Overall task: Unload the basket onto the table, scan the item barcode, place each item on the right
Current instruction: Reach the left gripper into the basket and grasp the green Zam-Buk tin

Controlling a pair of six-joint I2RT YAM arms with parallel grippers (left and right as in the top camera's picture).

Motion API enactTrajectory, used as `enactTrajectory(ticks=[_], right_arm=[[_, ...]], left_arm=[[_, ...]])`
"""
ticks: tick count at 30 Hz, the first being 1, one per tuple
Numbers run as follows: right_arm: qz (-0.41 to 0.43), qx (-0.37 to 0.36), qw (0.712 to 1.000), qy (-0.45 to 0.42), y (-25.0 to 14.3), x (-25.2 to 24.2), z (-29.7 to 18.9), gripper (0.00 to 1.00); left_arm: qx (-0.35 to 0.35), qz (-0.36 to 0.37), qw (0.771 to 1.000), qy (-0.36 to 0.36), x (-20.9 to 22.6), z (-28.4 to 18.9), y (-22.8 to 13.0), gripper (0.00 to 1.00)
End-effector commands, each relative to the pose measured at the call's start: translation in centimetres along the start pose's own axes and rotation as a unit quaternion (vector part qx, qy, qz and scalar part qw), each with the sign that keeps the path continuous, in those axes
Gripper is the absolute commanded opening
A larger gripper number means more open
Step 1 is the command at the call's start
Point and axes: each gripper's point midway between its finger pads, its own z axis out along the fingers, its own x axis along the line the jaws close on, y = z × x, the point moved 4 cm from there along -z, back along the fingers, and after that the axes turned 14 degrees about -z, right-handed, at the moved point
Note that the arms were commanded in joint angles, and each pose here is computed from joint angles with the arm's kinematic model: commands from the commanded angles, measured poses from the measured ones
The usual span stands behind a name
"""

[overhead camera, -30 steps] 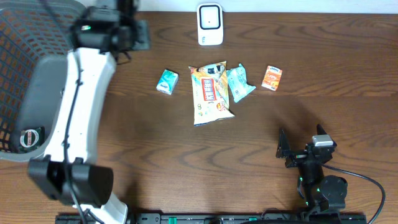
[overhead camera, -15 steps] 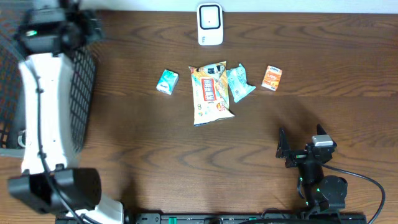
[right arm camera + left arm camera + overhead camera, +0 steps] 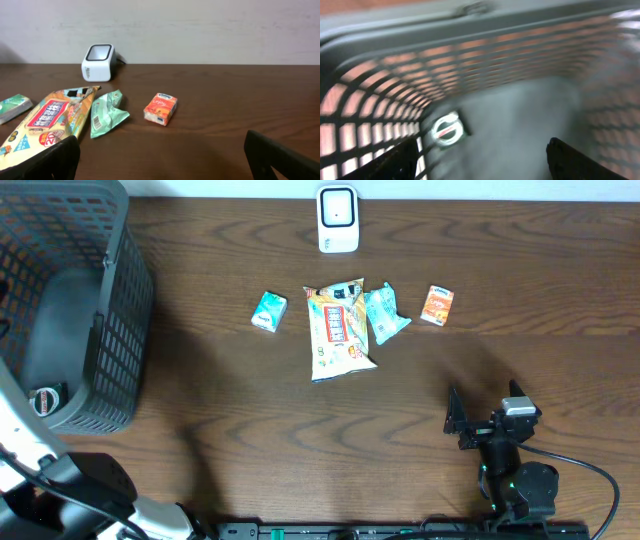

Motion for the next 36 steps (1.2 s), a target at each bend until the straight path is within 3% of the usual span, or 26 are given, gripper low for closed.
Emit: enactTrajectory(ticks=[1,12,19,36], right_arm=[[0.004,0.004,1.0,-0.007,-0.2,-0.2,0.0,0.99],[0.004,0.004,1.0,-0.007,-0.2,-0.2,0.0,0.99],[0.004,0.004,1.0,-0.007,-0.2,-0.2,0.0,0.99],[0.004,0.004,1.0,-0.007,-0.2,-0.2,0.0,0.99]], left_arm=[[0.021,-0.047,0.997,0.054,1.5,2.9,-0.5,0.85],[0.087,-0.116,0.974,0.174,4.9,9.8,-6.2,0.86],[0.09,-0.117,0.972,0.181,6.3,13.1,-8.6,0.86],[0.091,-0.126,0.966,0.208,8.2,17.0,-10.0,0.86]])
